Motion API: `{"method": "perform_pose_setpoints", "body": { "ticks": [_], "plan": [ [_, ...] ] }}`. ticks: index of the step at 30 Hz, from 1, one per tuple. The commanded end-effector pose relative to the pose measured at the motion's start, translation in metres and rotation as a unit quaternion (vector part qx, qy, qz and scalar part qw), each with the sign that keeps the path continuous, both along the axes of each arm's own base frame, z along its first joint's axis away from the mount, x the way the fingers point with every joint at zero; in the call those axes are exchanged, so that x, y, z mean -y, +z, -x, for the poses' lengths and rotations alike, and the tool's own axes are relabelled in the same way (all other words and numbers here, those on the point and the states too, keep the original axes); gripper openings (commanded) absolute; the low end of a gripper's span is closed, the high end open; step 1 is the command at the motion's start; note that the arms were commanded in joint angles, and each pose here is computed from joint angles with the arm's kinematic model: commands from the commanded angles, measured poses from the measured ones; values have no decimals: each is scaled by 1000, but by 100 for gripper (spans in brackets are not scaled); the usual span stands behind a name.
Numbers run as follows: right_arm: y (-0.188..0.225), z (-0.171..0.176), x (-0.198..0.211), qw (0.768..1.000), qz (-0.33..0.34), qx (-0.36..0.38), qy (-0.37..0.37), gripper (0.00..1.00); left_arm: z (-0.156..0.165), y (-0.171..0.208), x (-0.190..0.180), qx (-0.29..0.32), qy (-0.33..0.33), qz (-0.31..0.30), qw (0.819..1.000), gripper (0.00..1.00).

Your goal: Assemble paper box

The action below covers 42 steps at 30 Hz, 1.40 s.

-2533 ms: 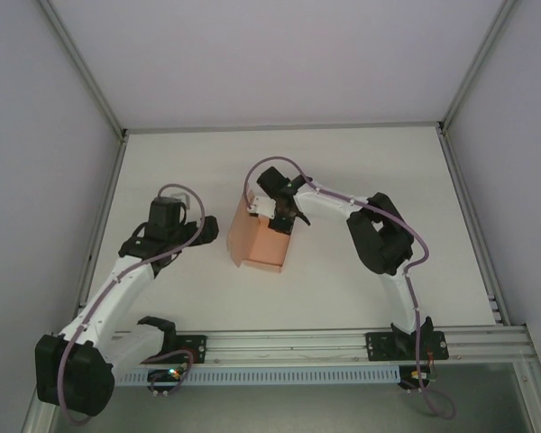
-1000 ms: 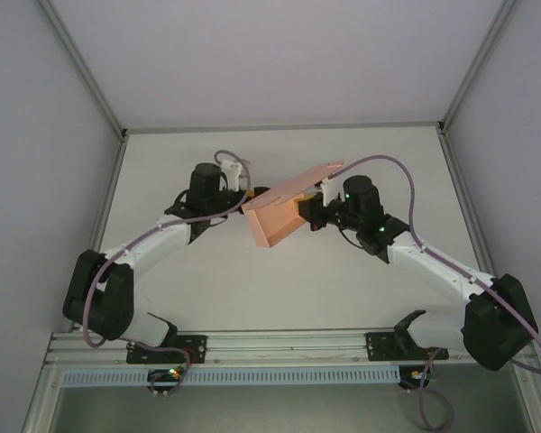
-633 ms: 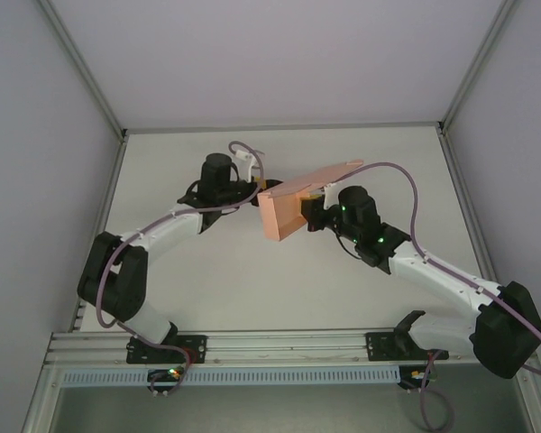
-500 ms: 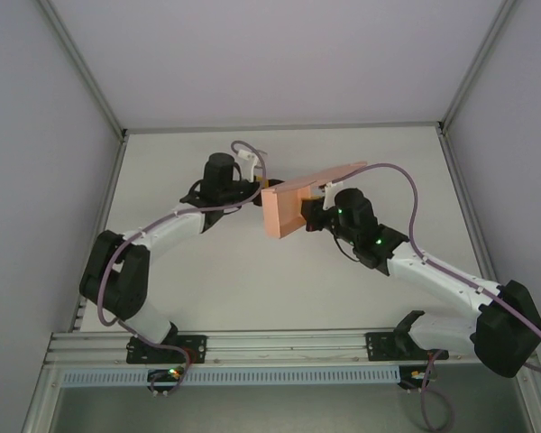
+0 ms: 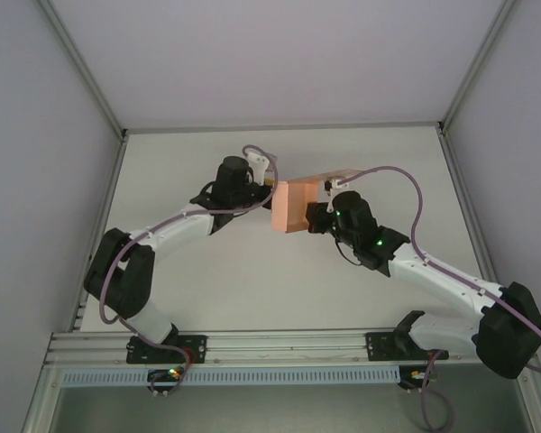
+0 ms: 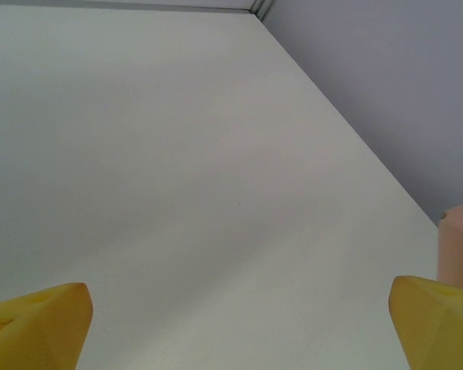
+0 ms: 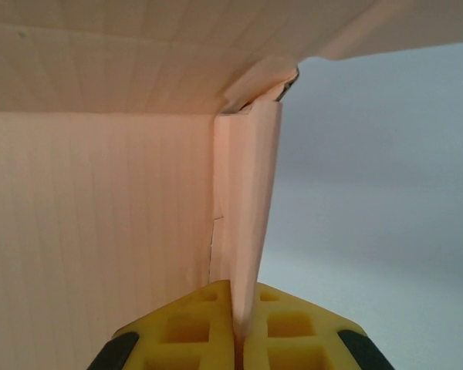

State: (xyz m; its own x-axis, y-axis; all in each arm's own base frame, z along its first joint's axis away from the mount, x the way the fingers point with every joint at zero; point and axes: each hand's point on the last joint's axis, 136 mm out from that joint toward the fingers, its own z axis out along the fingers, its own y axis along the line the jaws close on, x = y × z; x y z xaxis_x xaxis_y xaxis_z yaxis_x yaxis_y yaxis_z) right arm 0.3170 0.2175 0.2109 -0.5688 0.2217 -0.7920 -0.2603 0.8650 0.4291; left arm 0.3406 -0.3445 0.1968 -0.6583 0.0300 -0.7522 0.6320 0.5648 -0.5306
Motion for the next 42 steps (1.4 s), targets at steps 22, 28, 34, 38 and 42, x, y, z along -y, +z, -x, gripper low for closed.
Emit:
{"method": "perform_pose_setpoints", "body": {
  "ticks": [22, 28, 34, 38, 42],
  "plan": [
    [-124, 16, 46, 956, 232, -181, -9, 4, 29, -58, -174, -101, 254, -161, 948, 100],
    [-159, 7, 39, 941, 267, -210, 10, 13, 35, -69, -180, -107, 253, -170, 946, 100],
    [-160, 5, 32, 939, 271, -210, 30, 29, 38, -74, -181, -105, 249, -173, 947, 100],
    [-154, 4, 28, 943, 259, -204, 39, 33, 37, -73, -177, -102, 241, -168, 951, 100],
    [-158, 5, 31, 942, 255, -216, 44, 36, 37, -75, -176, -103, 236, -170, 951, 100]
  ]
}}
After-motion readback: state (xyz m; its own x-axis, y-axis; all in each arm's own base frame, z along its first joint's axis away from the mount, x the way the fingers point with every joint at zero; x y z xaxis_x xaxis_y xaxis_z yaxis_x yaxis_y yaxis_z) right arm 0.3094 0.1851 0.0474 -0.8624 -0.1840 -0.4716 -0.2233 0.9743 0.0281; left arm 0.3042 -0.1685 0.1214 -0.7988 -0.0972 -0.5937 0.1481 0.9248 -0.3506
